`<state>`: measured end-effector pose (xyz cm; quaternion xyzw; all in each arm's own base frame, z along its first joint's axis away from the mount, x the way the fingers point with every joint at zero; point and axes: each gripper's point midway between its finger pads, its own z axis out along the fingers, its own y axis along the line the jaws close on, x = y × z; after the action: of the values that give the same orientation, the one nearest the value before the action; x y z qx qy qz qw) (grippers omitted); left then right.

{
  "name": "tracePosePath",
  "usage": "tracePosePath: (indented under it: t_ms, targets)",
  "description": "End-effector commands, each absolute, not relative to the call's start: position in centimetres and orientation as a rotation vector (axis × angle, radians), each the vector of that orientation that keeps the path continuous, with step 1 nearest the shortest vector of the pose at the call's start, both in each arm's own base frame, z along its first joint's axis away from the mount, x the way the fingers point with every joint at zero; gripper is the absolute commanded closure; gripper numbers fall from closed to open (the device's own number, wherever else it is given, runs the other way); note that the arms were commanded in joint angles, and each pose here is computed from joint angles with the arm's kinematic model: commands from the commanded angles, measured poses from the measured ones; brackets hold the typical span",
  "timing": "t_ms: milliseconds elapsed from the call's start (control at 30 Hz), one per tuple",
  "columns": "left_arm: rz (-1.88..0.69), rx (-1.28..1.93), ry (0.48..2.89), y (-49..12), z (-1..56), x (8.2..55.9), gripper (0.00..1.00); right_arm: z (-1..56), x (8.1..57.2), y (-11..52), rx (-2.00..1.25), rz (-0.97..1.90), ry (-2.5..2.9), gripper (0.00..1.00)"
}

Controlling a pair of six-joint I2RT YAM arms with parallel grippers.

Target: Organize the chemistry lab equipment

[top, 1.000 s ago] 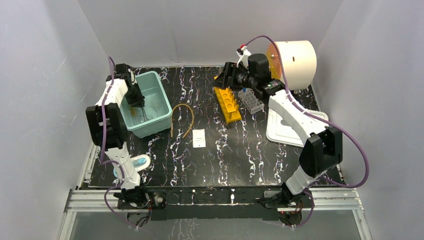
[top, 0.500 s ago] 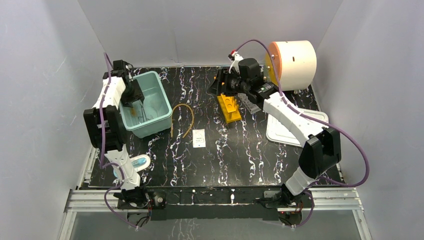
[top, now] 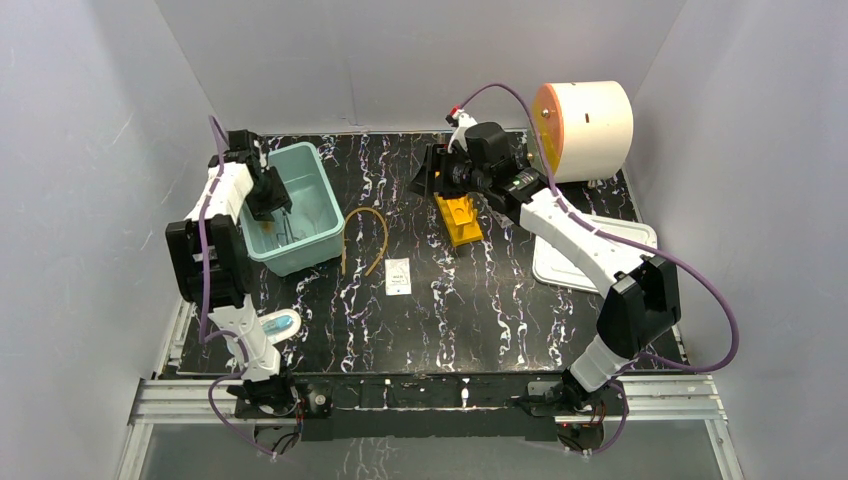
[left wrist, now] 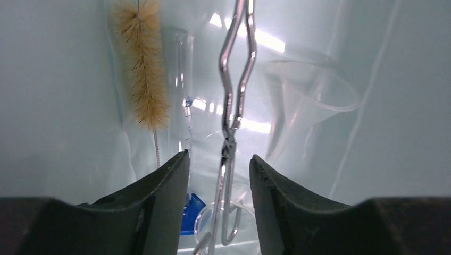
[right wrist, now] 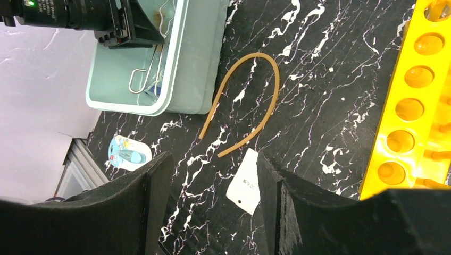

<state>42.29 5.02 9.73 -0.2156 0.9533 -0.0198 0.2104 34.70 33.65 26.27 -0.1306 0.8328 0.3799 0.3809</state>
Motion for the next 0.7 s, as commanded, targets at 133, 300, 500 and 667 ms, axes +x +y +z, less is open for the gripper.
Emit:
tracePosePath:
  t_ms: [133,300,500,667]
  targets:
    - [0.199,-0.626,2.68,8.1,8.9,40.7,0.62,28.8,34.3,33.0,-0.324,0.956,2.045,0.33]
    - [0.297,-0.64,2.686,9.2,8.8,40.2,0.59,28.8,34.4,33.2,-0.328,0.956,2.046,0.33]
    - [0.295,-0.654,2.643,9.4,11.3,40.8,0.52,28.4,34.6,33.7,-0.358,0.932,2.056,0.33]
    - [0.197,-0.655,2.61,8.1,13.9,41.1,0.43,27.8,34.4,34.5,-0.401,0.877,2.059,0.33]
